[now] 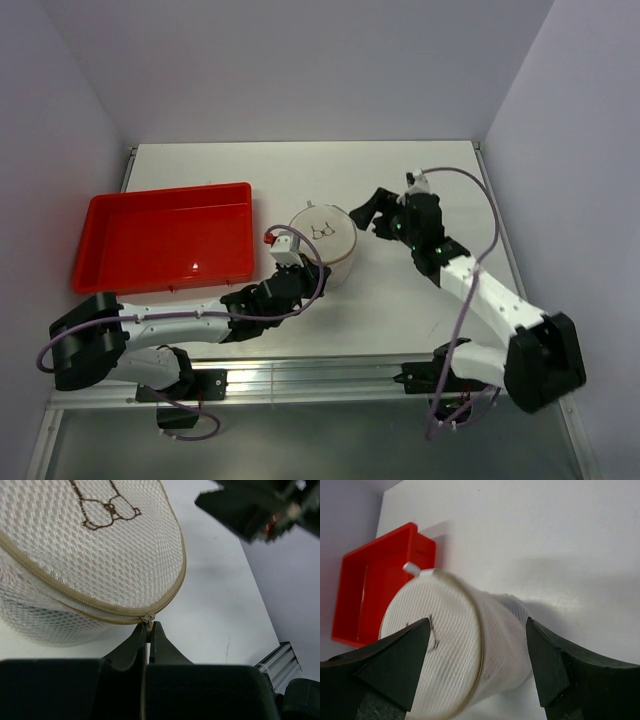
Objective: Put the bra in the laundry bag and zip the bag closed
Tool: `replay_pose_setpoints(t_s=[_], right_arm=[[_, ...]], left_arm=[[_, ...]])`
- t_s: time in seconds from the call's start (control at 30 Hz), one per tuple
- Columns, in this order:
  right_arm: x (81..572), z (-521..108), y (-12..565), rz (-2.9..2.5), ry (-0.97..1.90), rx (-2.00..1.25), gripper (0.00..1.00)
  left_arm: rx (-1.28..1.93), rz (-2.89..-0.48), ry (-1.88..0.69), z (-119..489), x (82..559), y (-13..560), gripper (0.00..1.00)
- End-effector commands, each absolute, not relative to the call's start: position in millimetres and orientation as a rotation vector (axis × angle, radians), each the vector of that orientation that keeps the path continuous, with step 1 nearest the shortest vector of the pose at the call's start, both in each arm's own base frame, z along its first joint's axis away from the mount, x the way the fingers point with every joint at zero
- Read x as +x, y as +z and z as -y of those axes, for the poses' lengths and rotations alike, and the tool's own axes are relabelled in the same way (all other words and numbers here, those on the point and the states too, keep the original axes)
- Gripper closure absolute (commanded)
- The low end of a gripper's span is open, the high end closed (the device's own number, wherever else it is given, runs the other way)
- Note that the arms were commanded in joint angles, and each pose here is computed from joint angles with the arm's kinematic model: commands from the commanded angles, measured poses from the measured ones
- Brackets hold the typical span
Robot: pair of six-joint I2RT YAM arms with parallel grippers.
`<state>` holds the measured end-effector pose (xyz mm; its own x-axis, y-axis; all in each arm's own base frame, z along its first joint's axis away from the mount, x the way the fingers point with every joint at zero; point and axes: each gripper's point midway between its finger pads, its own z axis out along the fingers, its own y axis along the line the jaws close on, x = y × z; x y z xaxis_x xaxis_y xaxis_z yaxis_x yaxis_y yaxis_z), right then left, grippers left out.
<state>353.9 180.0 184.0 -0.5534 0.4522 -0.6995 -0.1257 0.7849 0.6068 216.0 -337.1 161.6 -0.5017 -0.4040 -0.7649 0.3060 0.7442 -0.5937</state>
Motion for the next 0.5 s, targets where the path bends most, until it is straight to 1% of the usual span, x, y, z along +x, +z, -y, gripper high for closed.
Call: replay_pose_setpoints(t_s=[0.0,0.03,0.07,0.13,0.23,0.3,0.37,0.43,0.47], right_arm=[[319,-178,207,-1.914,0.813,0.270,0.16],[308,-175,190,-1.940,0.817,0.301,0.16],[299,-175,197,-1.909,0.842,0.300,0.17],[283,-178,182,-1.935,0.871,0.316,0.18],[267,-186,183,-1.923,0.956,0.306,0.21],[263,-190,185,-1.918,0.987,0.297,0.28],[261,-197,183,-1.947,1.011,0.282,0.32],[261,-202,182,-1.964,1.023,0.273,0.33],[262,-203,176,-1.983,1.017,0.280,0.35]], left_arm=[[-0.081,-1.839,-0.976,361,218,193,1.00],[-0.086,-1.836,-0.987,363,218,195,1.00],[-0.081,-1.839,-0.988,364,218,193,1.00],[-0.078,-1.838,-1.003,368,217,194,1.00],[-0.071,-1.845,-1.011,372,216,193,1.00],[-0.072,-1.849,-1.014,373,216,192,1.00],[-0.071,-1.849,-1.015,374,216,191,1.00],[-0.069,-1.847,-1.018,374,216,193,1.00],[-0.068,-1.847,-1.019,374,216,193,1.00]])
